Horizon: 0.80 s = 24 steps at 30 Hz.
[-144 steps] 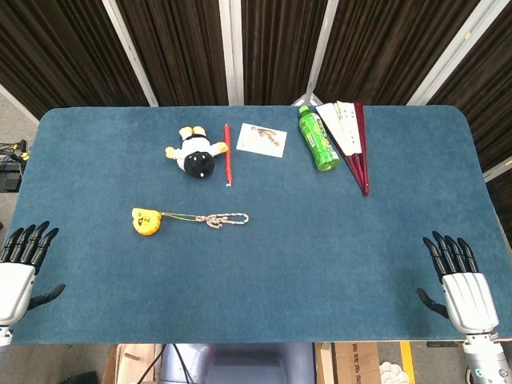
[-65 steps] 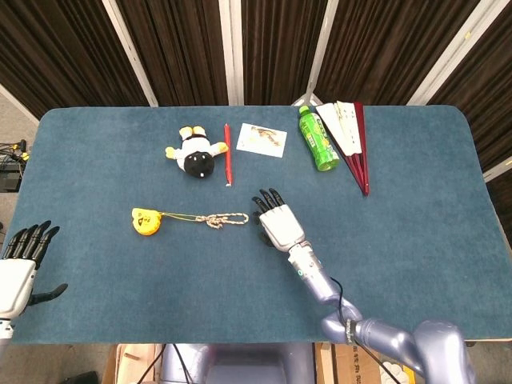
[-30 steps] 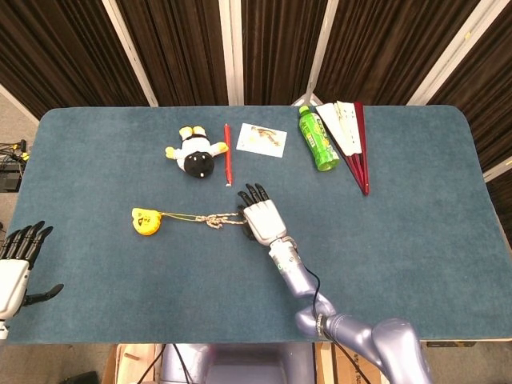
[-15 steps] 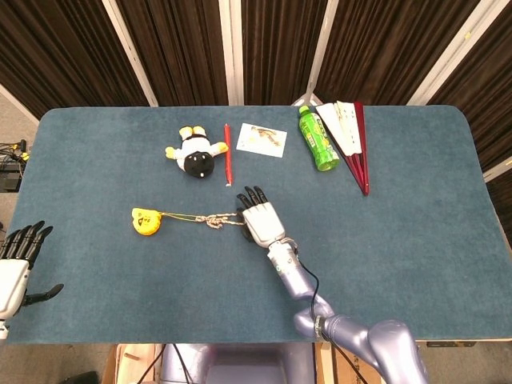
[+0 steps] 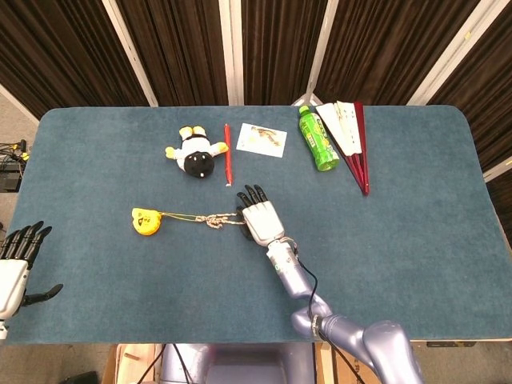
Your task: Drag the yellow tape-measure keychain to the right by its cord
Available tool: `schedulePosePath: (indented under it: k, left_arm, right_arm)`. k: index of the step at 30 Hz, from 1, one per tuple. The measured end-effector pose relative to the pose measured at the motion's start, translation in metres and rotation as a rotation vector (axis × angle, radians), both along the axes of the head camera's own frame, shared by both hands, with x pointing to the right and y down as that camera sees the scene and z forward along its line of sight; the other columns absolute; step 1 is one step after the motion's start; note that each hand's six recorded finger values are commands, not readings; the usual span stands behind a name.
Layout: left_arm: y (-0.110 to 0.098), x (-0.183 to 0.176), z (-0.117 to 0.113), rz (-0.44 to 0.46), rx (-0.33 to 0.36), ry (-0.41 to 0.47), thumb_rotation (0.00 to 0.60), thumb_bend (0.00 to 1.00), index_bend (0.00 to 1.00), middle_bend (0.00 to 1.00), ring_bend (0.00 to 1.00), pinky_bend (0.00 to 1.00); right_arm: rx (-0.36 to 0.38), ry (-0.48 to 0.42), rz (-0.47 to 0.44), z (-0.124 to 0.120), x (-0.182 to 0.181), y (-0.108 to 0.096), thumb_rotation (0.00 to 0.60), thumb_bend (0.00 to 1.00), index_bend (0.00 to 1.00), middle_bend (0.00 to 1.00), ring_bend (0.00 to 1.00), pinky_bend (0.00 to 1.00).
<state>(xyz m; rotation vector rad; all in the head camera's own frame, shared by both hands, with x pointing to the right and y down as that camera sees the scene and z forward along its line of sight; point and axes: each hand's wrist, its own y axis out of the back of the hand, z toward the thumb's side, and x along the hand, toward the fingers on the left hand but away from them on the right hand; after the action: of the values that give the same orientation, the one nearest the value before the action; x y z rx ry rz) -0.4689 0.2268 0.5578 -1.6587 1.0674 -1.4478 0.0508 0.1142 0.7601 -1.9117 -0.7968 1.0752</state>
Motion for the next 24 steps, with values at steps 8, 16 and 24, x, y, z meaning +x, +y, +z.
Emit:
schedulePosePath:
  k: [8,16,24]
  left_arm:
    - [0.0,-0.0001,0.0001,-0.002,-0.001,0.001,0.6,0.0,0.0,0.0,0.0,0.0]
    - [0.0,-0.0004,0.0001,-0.003,-0.003,0.003,0.6,0.0,0.0,0.0,0.0,0.0]
    - [0.0003,0.0003,-0.0002,0.0,-0.002,0.003,0.6,0.0,0.0,0.0,0.0,0.0]
  right_arm:
    - [-0.007,-0.002,0.002,0.0023,-0.0016,0.0015,0.6,0.51,0.61,0.23,0.05,0.09]
    - [-0.005,-0.008,0.009,0.0014,-0.0019,0.0006,0.6,0.52,0.63,0.24,0.05,0.09]
    - [0.018,-0.023,0.009,-0.0061,0.0007,-0.0022,0.6,0.53,0.63,0.24,0.05,0.09]
